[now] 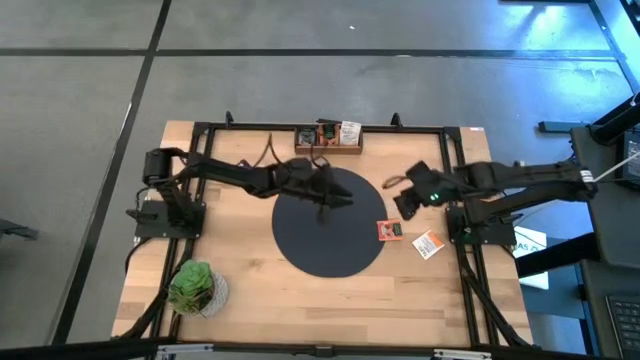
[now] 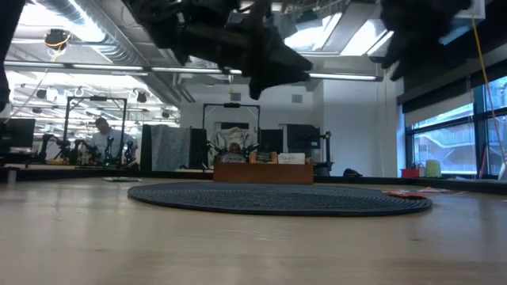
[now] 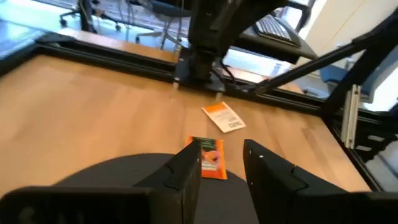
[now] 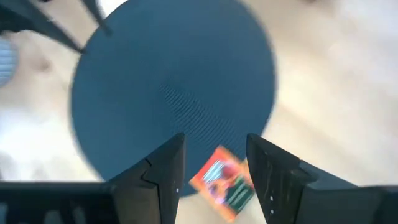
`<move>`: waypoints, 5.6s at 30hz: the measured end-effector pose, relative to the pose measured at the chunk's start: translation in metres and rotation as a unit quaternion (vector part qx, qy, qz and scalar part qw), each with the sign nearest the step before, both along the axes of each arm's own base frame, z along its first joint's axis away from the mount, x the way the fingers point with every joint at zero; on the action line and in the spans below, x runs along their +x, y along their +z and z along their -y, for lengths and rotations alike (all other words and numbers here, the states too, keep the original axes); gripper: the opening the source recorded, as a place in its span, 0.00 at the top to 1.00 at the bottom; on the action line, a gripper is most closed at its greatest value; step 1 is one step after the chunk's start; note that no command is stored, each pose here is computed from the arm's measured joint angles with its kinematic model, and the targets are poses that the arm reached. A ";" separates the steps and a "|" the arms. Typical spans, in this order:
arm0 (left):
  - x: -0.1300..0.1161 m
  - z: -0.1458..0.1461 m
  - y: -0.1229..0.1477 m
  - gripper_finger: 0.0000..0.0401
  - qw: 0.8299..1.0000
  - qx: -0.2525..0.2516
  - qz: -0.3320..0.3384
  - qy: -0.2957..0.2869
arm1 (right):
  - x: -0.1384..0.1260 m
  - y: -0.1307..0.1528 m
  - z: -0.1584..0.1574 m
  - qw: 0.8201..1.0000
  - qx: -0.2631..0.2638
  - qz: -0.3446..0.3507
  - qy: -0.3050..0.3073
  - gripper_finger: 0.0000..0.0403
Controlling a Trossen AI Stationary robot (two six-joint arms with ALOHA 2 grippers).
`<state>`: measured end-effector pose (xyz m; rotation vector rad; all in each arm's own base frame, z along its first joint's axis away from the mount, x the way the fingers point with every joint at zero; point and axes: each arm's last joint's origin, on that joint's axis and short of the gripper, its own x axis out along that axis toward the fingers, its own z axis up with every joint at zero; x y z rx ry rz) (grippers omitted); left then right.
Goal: Pick & Place Tea
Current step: Put the orange tea bag into the middle section of the wooden organizer
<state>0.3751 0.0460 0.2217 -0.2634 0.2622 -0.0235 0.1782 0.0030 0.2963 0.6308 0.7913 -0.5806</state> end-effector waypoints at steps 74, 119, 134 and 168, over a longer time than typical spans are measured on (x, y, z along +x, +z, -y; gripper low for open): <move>0.107 0.038 -0.120 0.72 0.995 -0.050 -0.088 -0.019 | -0.009 -0.167 -0.033 0.969 0.195 -0.052 -0.139 0.57; 0.101 0.029 -0.129 0.71 0.987 -0.050 -0.150 0.001 | 0.011 -0.166 -0.034 0.964 0.236 0.020 -0.120 0.77; 0.102 0.026 -0.129 0.72 0.986 -0.074 -0.148 0.022 | 0.008 -0.165 -0.030 0.975 0.201 0.009 -0.093 0.98; 0.001 -0.062 0.087 0.71 0.996 0.034 -0.074 -0.030 | 0.031 0.014 0.059 0.990 -0.118 0.004 0.073 1.00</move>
